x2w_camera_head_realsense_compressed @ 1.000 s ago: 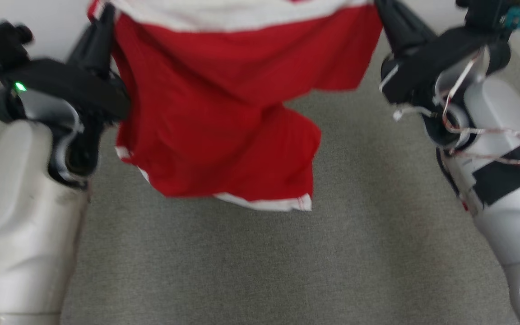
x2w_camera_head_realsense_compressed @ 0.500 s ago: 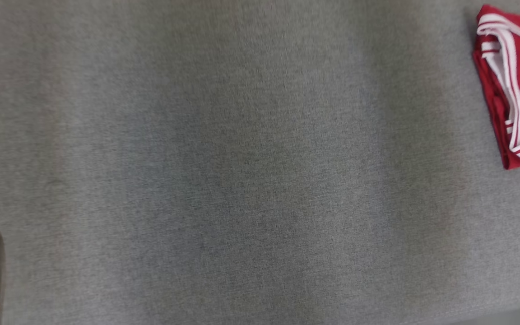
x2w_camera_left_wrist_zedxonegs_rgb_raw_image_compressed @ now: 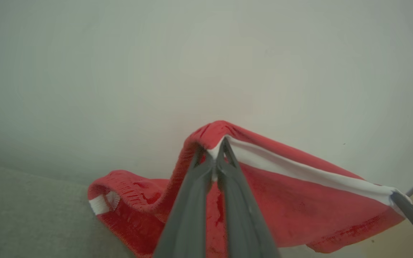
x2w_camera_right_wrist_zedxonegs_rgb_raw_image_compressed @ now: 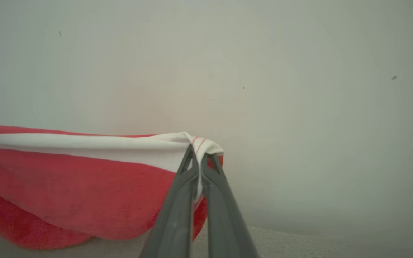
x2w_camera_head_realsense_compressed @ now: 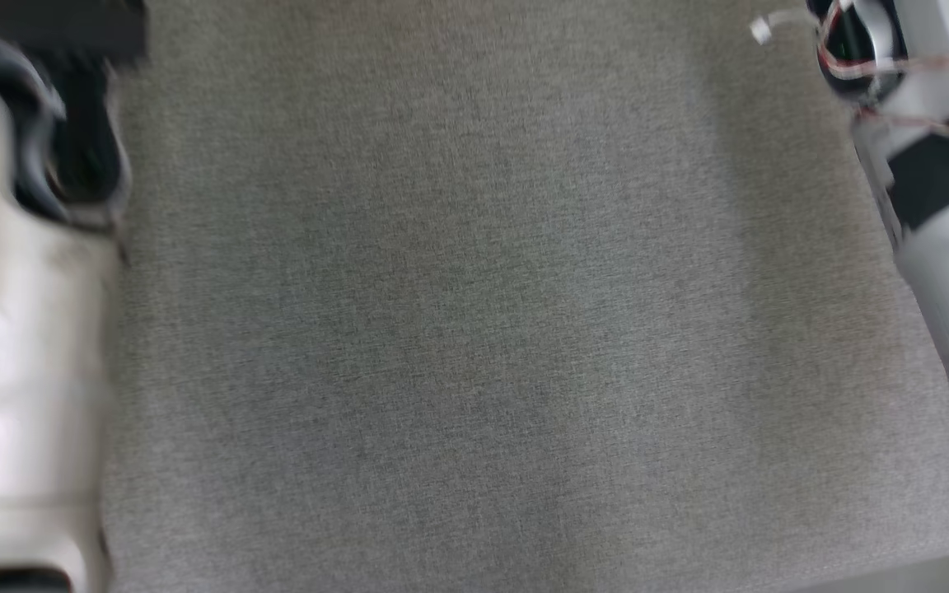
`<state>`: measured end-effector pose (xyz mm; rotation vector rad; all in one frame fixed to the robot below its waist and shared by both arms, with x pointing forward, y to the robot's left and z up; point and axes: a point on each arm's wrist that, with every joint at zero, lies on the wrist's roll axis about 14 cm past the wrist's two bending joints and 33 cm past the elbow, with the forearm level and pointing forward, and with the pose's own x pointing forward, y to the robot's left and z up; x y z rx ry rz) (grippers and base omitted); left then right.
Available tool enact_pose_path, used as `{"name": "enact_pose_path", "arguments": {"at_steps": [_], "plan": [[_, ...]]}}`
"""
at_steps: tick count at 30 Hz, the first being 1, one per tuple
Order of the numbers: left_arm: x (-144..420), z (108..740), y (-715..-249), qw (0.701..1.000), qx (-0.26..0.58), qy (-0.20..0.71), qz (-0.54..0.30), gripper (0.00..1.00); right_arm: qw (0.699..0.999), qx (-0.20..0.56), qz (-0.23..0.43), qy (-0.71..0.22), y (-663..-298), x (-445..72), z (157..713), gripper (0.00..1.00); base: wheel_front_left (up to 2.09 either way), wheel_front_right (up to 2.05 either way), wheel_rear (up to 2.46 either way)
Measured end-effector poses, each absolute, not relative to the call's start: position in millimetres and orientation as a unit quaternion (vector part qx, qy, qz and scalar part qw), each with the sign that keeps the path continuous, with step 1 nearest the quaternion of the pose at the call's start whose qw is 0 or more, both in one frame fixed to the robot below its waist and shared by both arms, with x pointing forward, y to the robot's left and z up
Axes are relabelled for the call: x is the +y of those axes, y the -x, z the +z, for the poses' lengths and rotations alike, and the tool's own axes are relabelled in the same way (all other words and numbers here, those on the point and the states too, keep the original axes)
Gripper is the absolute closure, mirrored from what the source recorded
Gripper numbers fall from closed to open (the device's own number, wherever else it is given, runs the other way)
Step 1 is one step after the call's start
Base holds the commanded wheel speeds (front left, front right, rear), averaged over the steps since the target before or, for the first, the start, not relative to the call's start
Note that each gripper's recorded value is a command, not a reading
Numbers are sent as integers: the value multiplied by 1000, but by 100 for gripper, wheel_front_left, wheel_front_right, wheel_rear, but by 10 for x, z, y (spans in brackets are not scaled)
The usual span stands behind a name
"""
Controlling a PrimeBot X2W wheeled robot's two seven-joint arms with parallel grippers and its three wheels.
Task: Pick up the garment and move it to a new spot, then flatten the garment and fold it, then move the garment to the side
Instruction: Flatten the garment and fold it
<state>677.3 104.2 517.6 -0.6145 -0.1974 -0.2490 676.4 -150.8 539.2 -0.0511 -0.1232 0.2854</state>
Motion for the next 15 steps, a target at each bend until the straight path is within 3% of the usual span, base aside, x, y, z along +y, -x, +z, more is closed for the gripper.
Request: {"name": "enact_pose_path", "arguments": {"at_steps": [8,15], "plan": [[947,4980,-6027,938,-59,315,-132,100,987,-12,155,37,-6217,-1662,5152,100,0,0,0],[899,4643,-5333,954,18,260,-147,100,980,95,170,29,-5468,-1725,4802,100,0,0,0]]}}
